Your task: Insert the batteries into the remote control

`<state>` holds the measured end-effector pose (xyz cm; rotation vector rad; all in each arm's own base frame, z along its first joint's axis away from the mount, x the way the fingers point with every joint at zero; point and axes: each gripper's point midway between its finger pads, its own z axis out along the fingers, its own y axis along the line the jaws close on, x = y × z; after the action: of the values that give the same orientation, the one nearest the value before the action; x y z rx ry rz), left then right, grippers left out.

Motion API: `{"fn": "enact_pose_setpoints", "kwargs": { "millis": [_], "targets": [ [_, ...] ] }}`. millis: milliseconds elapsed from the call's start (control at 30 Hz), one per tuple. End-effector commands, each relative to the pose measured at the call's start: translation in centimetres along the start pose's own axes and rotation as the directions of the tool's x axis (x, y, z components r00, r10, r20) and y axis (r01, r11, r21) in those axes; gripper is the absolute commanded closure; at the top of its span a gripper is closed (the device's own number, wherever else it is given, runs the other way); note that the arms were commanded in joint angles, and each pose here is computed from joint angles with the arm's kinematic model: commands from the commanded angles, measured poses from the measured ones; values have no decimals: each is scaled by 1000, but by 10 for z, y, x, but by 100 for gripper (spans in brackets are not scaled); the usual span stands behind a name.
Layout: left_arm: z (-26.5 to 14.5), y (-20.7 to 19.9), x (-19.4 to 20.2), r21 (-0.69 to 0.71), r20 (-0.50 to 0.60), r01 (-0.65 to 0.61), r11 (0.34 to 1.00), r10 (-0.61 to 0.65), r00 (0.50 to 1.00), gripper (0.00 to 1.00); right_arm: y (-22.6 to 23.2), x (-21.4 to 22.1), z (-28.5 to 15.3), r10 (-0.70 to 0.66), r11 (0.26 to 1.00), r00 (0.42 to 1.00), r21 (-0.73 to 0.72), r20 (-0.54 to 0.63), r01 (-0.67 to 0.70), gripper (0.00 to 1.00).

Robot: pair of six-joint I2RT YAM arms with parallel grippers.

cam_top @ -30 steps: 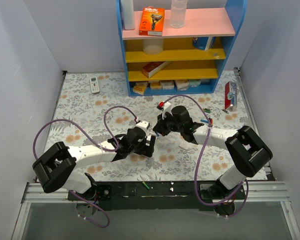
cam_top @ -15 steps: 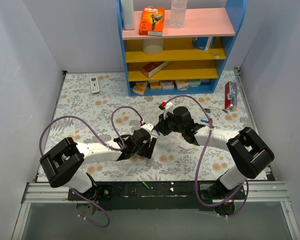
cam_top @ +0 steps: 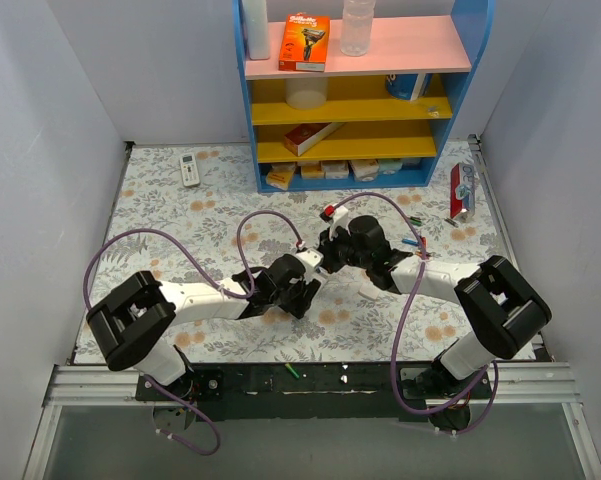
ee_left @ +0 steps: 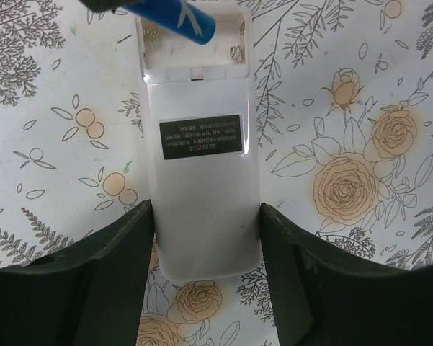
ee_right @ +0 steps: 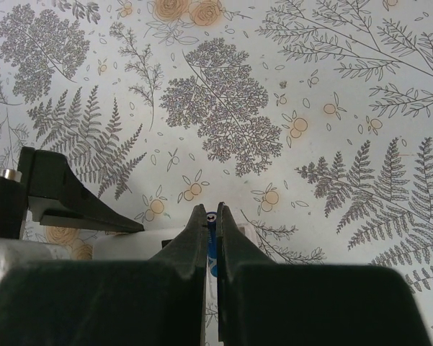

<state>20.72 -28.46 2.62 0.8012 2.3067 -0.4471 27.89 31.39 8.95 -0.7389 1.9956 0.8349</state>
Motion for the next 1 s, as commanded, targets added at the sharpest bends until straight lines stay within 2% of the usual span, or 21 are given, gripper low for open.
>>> {"fn": "enact_pose_setpoints", "kwargs": {
  "millis": [0, 467, 967],
  "targets": [
    [0, -18, -7, 93, 1, -60, 994, 60, 998, 56, 5, -5, 2, -10, 999, 999, -31, 42, 11, 99],
    [0, -17, -5, 82, -12, -49, 995, 50, 999, 57, -10, 22, 2, -40, 999, 999, 29, -23, 41, 99],
    [1, -16, -7, 70, -15, -35, 997, 37, 999, 60, -6, 45, 1, -47, 999, 993, -11, -106, 46, 99]
  ]
}}
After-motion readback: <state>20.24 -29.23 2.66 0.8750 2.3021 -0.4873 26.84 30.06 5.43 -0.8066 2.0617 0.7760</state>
